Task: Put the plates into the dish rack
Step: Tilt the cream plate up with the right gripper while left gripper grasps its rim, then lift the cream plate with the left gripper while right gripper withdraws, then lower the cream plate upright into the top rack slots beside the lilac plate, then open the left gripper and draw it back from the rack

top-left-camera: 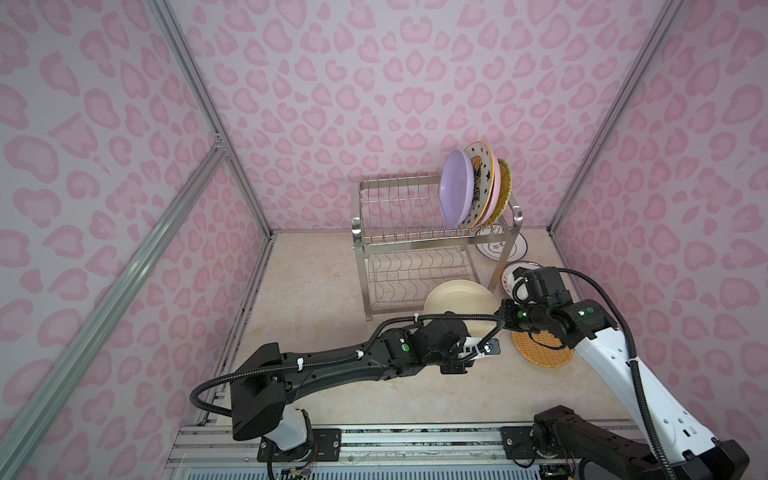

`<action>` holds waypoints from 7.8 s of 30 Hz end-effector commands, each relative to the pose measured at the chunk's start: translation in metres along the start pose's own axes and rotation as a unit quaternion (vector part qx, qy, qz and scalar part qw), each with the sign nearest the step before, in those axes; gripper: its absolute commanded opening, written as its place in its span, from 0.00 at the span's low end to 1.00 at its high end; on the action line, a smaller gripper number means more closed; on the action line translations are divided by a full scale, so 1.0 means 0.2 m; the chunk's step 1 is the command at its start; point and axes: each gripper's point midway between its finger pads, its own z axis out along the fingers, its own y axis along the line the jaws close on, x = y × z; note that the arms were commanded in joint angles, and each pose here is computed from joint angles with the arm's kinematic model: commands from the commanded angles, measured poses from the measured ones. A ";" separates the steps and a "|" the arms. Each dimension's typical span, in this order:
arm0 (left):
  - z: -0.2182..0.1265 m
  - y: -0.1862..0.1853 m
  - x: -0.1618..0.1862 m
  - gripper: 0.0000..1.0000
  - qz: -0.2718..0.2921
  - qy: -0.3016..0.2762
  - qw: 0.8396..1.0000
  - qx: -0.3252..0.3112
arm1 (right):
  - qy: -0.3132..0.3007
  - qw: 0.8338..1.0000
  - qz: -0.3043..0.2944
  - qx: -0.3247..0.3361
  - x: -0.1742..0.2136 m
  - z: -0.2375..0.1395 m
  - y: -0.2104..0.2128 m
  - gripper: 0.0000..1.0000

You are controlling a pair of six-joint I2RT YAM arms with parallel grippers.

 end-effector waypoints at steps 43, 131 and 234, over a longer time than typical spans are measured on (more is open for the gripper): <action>-0.15 0.08 -0.15 0.04 -0.121 -0.030 0.990 -0.064 | -0.158 0.985 0.009 -0.074 -0.16 -0.44 0.04 0.99; -0.79 1.73 -0.65 0.04 -0.533 -0.387 0.747 -0.094 | -0.246 0.949 0.013 -0.198 0.03 -0.34 0.06 0.99; -1.34 0.68 0.05 0.97 -0.529 -0.343 0.768 -0.113 | -0.272 0.743 0.611 -0.017 0.30 0.22 -0.91 0.83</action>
